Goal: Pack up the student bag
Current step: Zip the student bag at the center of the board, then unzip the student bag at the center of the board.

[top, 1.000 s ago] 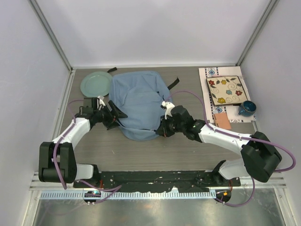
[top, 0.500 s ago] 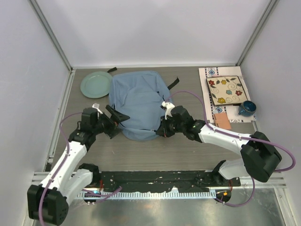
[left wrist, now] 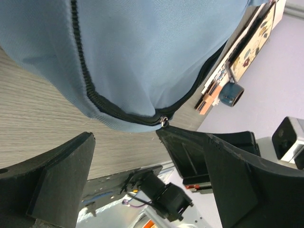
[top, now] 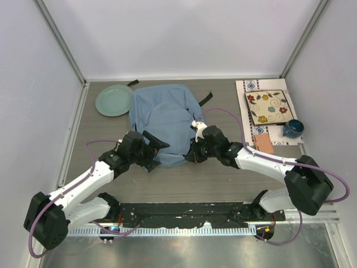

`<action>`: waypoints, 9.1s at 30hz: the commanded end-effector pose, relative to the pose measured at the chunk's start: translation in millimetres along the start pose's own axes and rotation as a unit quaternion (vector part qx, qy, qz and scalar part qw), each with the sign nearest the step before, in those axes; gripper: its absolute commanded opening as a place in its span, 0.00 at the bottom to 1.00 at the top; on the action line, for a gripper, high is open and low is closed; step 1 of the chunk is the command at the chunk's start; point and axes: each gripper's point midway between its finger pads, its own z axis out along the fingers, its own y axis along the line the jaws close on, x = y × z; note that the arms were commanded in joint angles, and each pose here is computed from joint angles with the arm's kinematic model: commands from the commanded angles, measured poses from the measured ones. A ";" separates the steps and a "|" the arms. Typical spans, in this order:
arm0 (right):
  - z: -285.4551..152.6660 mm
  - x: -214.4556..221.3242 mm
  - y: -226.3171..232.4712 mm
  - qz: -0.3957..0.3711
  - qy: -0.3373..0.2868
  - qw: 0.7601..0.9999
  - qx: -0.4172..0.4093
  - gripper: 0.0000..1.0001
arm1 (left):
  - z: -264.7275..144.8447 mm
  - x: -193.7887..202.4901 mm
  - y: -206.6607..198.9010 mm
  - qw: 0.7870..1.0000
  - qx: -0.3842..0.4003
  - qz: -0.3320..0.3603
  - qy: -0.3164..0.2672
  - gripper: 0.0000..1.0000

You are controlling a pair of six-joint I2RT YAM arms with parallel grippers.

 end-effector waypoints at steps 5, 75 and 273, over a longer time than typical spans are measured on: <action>-4.4 -18.2 4.7 -0.003 -0.031 0.999 -0.003 0.01 | 24.7 4.3 -47.0 0.995 0.004 -0.095 -0.034 0.96; -15.4 -31.6 -64.5 0.040 -0.069 0.989 0.121 0.01 | 5.9 -13.2 31.7 0.995 0.006 0.104 0.006 0.79; -12.6 -53.3 -130.3 0.343 -0.146 0.922 0.102 0.78 | 19.4 4.7 -137.0 0.815 -0.065 0.564 -0.117 1.00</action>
